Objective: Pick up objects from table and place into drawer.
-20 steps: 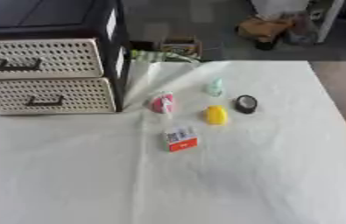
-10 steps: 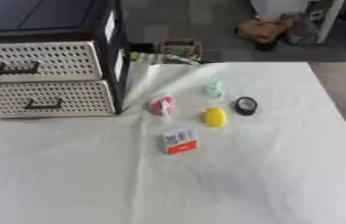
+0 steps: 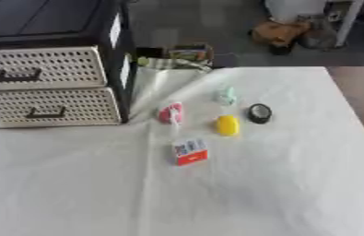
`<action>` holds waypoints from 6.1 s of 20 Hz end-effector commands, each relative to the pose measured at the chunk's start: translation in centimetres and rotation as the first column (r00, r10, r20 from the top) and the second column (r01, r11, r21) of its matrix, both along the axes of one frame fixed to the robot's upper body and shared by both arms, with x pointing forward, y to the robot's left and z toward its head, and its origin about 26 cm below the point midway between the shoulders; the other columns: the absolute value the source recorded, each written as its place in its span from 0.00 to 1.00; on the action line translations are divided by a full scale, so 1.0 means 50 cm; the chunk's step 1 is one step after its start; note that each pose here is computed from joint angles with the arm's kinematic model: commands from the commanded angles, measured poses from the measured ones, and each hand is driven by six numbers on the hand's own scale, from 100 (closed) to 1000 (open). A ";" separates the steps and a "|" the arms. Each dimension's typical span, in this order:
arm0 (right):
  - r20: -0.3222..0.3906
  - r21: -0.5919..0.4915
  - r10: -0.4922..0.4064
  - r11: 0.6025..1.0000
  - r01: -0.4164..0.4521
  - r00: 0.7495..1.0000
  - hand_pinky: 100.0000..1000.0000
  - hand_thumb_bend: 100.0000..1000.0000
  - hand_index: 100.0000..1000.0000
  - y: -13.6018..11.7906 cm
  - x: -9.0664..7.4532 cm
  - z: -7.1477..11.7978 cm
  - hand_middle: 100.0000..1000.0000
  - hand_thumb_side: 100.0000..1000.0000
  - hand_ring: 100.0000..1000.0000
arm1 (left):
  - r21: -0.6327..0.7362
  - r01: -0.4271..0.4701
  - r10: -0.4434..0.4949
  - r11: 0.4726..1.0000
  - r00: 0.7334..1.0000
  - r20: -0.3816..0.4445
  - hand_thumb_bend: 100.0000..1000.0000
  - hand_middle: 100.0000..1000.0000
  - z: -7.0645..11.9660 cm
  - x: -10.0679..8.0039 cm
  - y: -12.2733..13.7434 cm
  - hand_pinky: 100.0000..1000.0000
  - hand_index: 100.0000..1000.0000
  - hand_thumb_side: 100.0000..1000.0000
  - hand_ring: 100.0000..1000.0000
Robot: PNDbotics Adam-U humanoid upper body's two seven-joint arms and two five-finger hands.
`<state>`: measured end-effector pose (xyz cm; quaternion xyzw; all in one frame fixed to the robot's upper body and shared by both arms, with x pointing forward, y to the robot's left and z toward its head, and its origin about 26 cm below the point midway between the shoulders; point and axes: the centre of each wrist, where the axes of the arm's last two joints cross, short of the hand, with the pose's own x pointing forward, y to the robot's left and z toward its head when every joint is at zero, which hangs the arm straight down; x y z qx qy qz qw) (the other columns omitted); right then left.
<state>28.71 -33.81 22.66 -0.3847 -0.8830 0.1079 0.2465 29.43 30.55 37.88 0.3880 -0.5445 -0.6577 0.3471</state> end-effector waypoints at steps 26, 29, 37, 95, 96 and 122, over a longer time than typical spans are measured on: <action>0.028 -0.007 0.026 1.000 -0.026 0.999 0.74 0.37 0.77 0.007 -0.002 0.020 0.46 0.74 0.69 | 0.104 -0.165 0.148 0.981 0.977 0.156 0.01 0.00 -0.019 0.061 -0.005 0.00 0.86 0.34 0.00; 0.026 -0.005 0.027 1.000 -0.027 0.999 0.74 0.37 0.76 0.008 -0.002 0.019 0.46 0.74 0.69 | 0.068 -0.194 0.178 0.979 0.966 0.187 0.01 0.00 -0.017 0.063 0.000 0.00 0.87 0.34 0.00; 0.025 -0.002 0.031 1.000 -0.031 0.999 0.74 0.37 0.76 0.009 -0.001 0.019 0.46 0.74 0.69 | 0.053 -0.232 0.219 0.971 0.958 0.185 0.01 0.00 -0.026 0.070 0.010 0.00 0.89 0.34 0.00; 0.017 0.029 0.037 0.999 -0.037 0.999 0.74 0.37 0.76 0.013 0.000 0.011 0.44 0.74 0.68 | 0.051 -0.294 0.283 0.954 0.946 0.161 0.01 0.00 -0.055 0.096 0.039 0.00 0.75 0.34 0.00; 0.018 0.030 0.037 0.999 -0.037 0.999 0.74 0.37 0.76 0.013 0.000 0.011 0.44 0.74 0.69 | 0.050 -0.292 0.281 0.955 0.946 0.160 0.01 0.00 -0.056 0.094 0.039 0.00 0.74 0.34 0.00; 0.029 0.042 0.034 0.998 -0.035 0.999 0.75 0.37 0.76 0.013 0.000 0.012 0.45 0.74 0.69 | 0.099 -0.280 0.258 0.955 0.948 0.186 0.01 0.00 -0.091 0.039 0.034 0.00 0.69 0.34 0.00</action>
